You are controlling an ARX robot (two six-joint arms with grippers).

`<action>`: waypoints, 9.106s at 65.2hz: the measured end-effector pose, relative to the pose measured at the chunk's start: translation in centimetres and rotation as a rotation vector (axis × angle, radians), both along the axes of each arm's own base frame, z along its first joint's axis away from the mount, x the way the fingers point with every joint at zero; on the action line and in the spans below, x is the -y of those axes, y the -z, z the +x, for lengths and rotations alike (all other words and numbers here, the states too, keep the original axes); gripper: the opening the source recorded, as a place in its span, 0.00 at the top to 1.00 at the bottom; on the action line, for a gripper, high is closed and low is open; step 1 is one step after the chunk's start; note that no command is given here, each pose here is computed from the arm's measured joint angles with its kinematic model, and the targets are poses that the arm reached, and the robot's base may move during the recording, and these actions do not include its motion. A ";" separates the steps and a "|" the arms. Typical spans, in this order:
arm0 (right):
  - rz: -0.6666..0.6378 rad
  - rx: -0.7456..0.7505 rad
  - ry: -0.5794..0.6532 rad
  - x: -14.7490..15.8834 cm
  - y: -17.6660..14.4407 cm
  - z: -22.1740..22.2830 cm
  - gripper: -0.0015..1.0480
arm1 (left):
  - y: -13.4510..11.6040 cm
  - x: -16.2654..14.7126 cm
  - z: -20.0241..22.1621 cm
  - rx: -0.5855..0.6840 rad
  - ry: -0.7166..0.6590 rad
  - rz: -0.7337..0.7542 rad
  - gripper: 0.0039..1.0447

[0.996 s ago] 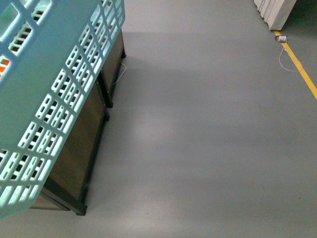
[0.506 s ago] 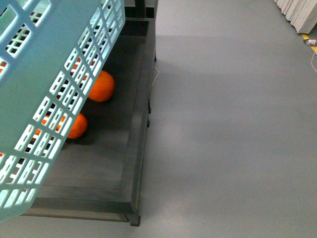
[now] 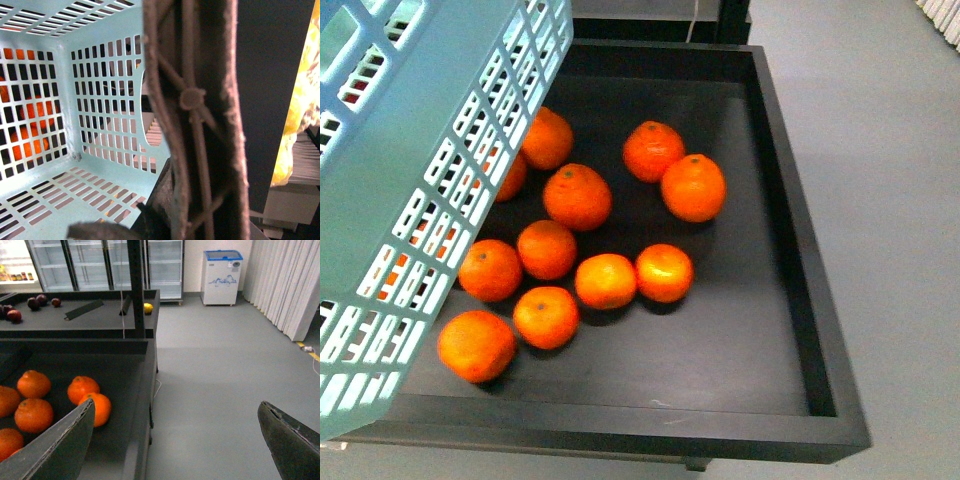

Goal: Pick lemon and mango into basket

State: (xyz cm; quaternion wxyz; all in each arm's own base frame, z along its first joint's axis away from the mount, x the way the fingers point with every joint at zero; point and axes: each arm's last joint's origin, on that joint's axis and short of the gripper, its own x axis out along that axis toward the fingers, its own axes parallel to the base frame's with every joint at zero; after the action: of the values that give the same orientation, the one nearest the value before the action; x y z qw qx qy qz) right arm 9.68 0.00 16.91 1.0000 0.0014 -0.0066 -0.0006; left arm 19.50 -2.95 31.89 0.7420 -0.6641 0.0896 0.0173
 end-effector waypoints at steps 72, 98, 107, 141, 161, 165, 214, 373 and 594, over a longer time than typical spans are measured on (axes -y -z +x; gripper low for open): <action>0.000 0.000 0.001 0.0 0.0 0.0 0.08 | 0.0 0.0 0.0 0.002 0.001 0.000 0.96; 0.000 0.000 -0.001 0.0 0.0 0.0 0.08 | 0.0 0.0 0.0 0.001 0.000 0.000 0.96; 0.000 0.000 0.000 0.0 0.0 0.0 0.08 | 0.0 0.0 0.0 0.001 0.000 0.000 0.96; 0.000 0.000 0.000 0.0 0.0 0.0 0.08 | 0.0 0.0 0.0 0.000 0.000 0.000 0.96; 0.000 -0.002 -0.002 0.0 0.0 0.0 0.08 | 0.0 0.0 0.0 -0.001 0.000 0.004 0.96; 0.000 0.000 0.000 0.0 0.0 0.0 0.08 | 0.0 0.0 0.0 0.000 0.000 0.002 0.96; 0.000 -0.001 0.000 0.0 0.0 0.0 0.08 | 2.0 4.8 5.4 -0.454 0.286 0.548 0.96; 0.971 -0.774 0.478 -3.3 16.3 37.8 0.08 | 2.4 12.7 7.3 -0.342 0.641 0.526 0.96; 0.526 -0.474 -0.484 -12.3 -5.4 17.4 0.32 | 2.4 12.7 7.3 -0.342 0.641 0.526 0.96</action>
State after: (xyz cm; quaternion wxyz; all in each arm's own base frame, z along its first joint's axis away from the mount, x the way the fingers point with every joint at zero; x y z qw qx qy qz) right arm 27.13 12.32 22.26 0.9107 0.2579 0.2242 0.2321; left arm 26.78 -15.70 29.49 0.8280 -0.3791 0.4049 -0.0819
